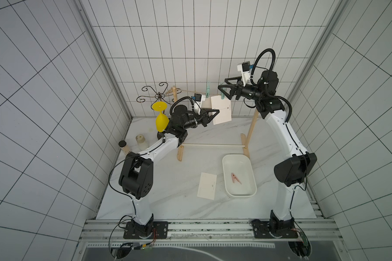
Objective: Remove the postcards from the strings
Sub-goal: Remove the clamp from the clothesline.
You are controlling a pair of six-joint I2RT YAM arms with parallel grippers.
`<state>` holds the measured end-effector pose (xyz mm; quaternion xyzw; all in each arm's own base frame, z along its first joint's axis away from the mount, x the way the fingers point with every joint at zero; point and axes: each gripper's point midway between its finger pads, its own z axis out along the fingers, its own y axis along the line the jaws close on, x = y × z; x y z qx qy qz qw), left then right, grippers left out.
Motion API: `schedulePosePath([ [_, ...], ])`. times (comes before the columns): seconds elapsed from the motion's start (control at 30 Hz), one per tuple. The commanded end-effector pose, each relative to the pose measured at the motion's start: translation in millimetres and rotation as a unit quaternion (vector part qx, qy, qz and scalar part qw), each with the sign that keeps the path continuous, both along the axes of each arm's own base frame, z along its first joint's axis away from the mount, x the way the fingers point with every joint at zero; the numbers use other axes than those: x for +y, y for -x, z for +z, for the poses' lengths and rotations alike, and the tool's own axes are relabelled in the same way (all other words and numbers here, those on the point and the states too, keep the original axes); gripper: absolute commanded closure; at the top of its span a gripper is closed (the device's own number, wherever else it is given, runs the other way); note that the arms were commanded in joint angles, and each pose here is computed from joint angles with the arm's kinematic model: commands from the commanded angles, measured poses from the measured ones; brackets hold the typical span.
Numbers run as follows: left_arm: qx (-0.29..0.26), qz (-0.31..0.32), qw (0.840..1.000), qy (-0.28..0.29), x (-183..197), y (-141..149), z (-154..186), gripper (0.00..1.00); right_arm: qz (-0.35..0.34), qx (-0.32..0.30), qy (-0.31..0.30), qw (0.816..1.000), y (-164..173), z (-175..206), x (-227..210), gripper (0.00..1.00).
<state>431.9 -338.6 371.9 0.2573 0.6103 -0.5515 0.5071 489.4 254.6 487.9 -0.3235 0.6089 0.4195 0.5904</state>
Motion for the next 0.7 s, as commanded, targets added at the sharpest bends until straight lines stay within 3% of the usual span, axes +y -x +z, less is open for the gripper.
schedulePosePath([
  [0.0, -0.005, -0.02, 1.0, 0.0, -2, -2, 1, 1.0, 0.022, -0.037, 0.012, 0.999, 15, 17, 3, 0.08],
  [0.37, -0.005, -0.035, 0.999, -0.004, 4, -2, 2, 1.0, 0.052, -0.036, 0.035, 0.997, 27, 6, 9, 0.11],
  [0.67, 0.002, -0.05, 0.999, -0.005, 3, -4, 0, 1.0, 0.075, -0.044, 0.041, 0.995, 38, 5, 11, 0.24],
])
